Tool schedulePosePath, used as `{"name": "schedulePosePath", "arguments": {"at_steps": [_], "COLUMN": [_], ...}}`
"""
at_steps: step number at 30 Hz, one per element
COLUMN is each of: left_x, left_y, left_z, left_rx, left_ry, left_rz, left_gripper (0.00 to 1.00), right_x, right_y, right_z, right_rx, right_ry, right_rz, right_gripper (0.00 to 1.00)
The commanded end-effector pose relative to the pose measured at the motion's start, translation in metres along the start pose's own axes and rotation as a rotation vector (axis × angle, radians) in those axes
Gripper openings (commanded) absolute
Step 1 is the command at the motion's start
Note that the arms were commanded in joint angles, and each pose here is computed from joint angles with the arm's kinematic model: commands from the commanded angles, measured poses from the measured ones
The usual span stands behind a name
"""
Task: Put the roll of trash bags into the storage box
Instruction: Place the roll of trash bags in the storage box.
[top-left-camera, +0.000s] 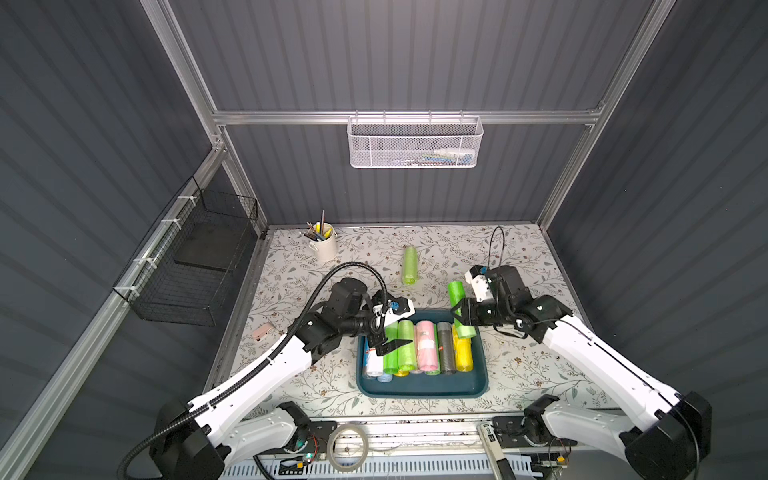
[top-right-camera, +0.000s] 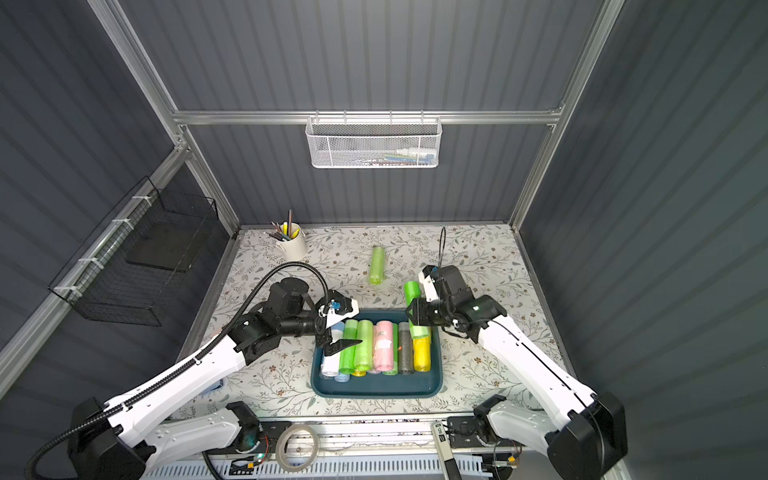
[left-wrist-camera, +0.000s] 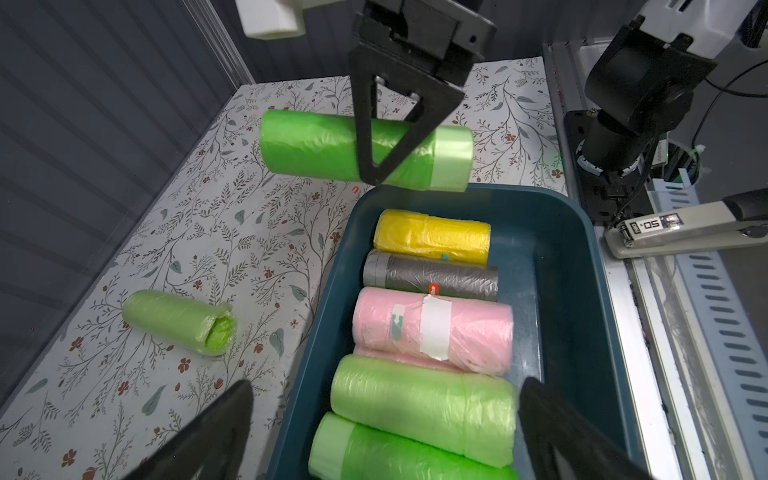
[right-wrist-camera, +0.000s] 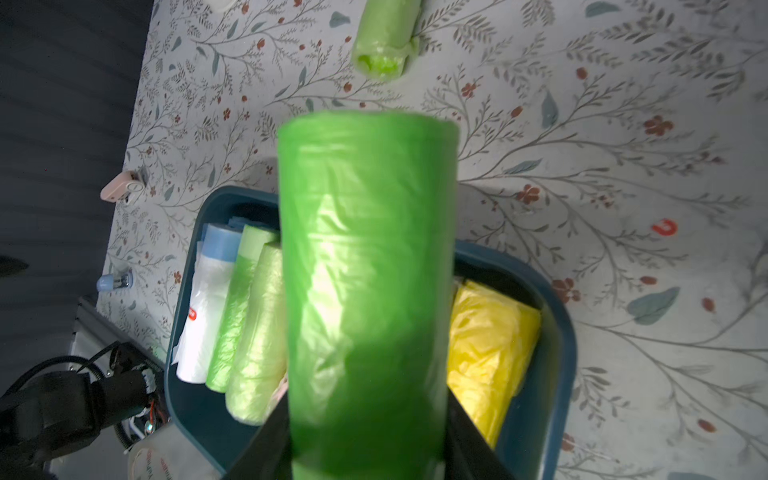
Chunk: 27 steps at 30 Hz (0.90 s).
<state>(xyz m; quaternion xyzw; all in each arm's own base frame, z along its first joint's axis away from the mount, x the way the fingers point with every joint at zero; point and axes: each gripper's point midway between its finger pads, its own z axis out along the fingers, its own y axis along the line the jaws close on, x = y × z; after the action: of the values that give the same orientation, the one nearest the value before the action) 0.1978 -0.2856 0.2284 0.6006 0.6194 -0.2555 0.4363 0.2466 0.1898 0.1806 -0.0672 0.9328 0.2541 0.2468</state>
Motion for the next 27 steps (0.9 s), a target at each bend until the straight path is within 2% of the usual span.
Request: {"name": "schedulePosePath", "arguments": {"at_steps": [1, 19, 27], "left_x": [-0.012, -0.002, -0.002], "left_y": [-0.003, -0.024, -0.026], "left_z": [-0.008, 0.003, 0.004], "left_rx": [0.014, 0.171, 0.183], "left_ry": [-0.024, 0.002, -0.003], "left_rz": [0.029, 0.004, 0.002], "left_gripper": [1.0, 1.0, 1.0], "right_x": [0.007, 0.044, 0.052], "right_y": [0.013, 0.02, 0.015], "right_z": [-0.004, 0.016, 0.028], "right_rx": [-0.025, -0.093, -0.067], "right_ry": [-0.03, -0.028, 0.006], "right_rz": [0.045, 0.118, 0.134], "right_gripper": [0.44, 0.44, 0.45]}}
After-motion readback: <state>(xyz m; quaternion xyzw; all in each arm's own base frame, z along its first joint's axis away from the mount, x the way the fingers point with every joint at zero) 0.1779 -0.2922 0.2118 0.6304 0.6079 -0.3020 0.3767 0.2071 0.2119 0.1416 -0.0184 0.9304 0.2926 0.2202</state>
